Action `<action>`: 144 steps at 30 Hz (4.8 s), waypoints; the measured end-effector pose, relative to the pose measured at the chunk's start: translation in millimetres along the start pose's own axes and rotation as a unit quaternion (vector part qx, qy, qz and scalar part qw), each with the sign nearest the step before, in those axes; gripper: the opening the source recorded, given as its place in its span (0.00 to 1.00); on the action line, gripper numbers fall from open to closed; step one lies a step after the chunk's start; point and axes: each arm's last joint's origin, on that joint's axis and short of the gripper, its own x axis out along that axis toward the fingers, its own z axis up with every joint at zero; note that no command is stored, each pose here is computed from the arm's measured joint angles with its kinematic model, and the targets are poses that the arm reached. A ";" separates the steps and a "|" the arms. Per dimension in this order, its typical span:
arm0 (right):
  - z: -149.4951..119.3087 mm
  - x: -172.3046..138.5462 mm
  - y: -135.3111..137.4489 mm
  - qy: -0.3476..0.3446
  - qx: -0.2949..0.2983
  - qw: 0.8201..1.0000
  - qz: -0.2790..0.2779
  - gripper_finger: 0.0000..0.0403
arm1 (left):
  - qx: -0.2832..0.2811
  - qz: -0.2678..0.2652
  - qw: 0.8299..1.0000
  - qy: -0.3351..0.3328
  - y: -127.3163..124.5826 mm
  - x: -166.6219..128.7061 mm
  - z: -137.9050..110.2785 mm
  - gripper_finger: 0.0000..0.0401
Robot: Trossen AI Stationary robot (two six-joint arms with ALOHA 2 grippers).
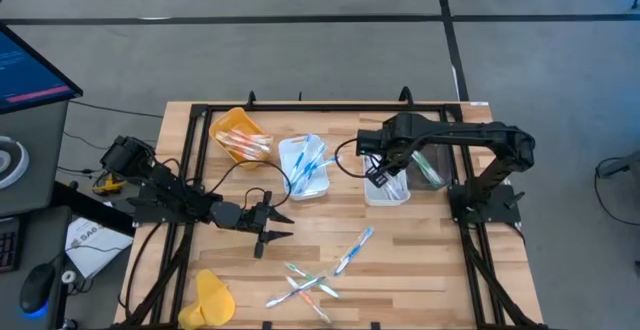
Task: Pick & Place Toothbrushes
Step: Put the top purple toothbrush into the right white bin, then put the blue toothbrush into the left white bin
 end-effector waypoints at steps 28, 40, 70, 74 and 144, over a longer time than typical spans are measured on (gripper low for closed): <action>15.3 51.4 -9.5 0.026 0.027 0.997 0.065 0.12 | -0.002 0.000 1.000 0.000 0.0 0.1 0.0 0.36; 14.4 51.0 -6.3 0.020 0.018 0.997 0.068 0.27 | -0.002 0.000 1.000 0.002 0.0 0.1 -0.3 0.35; 11.9 4.6 19.8 -0.032 -0.052 0.989 0.138 0.47 | 0.000 0.008 1.000 0.002 3.6 1.2 0.1 0.35; -6.3 -11.6 50.4 -0.069 -0.108 0.976 0.176 0.44 | -0.002 0.008 1.000 0.003 3.3 1.1 0.0 0.35; -111.2 83.2 230.2 -0.082 -0.595 0.799 -0.012 0.01 | 0.001 0.045 0.999 -0.008 7.9 -1.1 -0.8 0.35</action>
